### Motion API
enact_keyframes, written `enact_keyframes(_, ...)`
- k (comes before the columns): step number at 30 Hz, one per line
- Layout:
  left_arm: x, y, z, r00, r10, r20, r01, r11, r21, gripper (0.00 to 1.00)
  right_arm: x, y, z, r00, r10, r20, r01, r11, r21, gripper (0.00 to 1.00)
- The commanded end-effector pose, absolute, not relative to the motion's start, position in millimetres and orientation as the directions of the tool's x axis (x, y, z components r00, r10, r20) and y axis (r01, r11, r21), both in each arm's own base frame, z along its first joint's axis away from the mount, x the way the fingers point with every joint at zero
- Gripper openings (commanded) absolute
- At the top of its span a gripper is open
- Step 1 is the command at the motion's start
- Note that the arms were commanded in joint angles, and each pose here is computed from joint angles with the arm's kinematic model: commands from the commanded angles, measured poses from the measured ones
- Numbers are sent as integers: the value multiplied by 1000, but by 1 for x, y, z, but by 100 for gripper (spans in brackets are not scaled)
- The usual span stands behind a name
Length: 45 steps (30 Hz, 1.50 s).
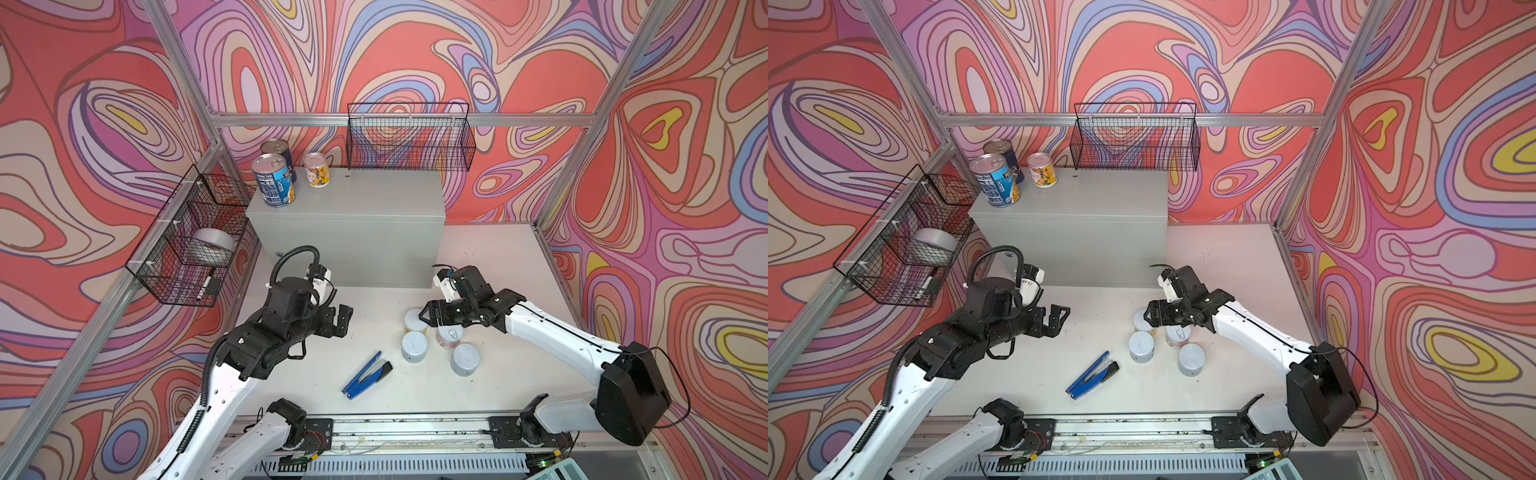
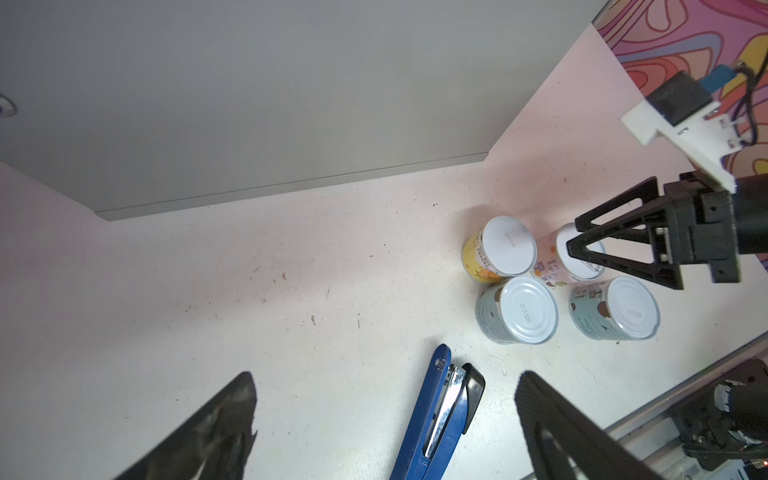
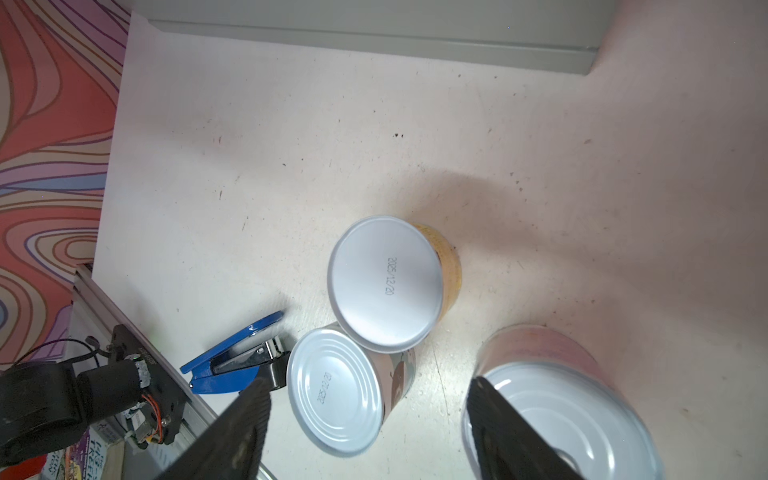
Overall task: Place and organize the canned foods onto the counter
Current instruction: 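Lower the right gripper around the yellow-labelled can and close it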
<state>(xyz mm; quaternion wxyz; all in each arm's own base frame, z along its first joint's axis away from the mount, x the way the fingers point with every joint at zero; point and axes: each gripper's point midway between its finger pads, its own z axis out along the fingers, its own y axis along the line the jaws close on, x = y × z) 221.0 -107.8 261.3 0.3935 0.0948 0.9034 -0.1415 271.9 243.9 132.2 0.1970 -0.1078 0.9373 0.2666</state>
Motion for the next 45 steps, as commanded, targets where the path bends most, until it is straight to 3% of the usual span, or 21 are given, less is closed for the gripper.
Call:
enact_keyframes(1, 204, -98, 241, -697, 106, -709, 290, 946, -143, 100, 270, 252, 117, -904, -88, -419, -280, 862, 423, 77)
enact_keyframes(14, 194, -97, 232, -625, 83, -776, 328, 930, -165, 100, 264, 253, 105, -895, -140, -423, -245, 948, 203, 79)
enact_keyframes(31, 181, -127, 236, -540, 79, -838, 500, 831, -243, 100, 278, 268, 90, -906, -89, -413, -199, 952, 232, 85)
enact_keyframes(45, 185, -126, 231, -553, 92, -828, 489, 840, -233, 100, 288, 280, 77, -910, -74, -408, -186, 952, 243, 82)
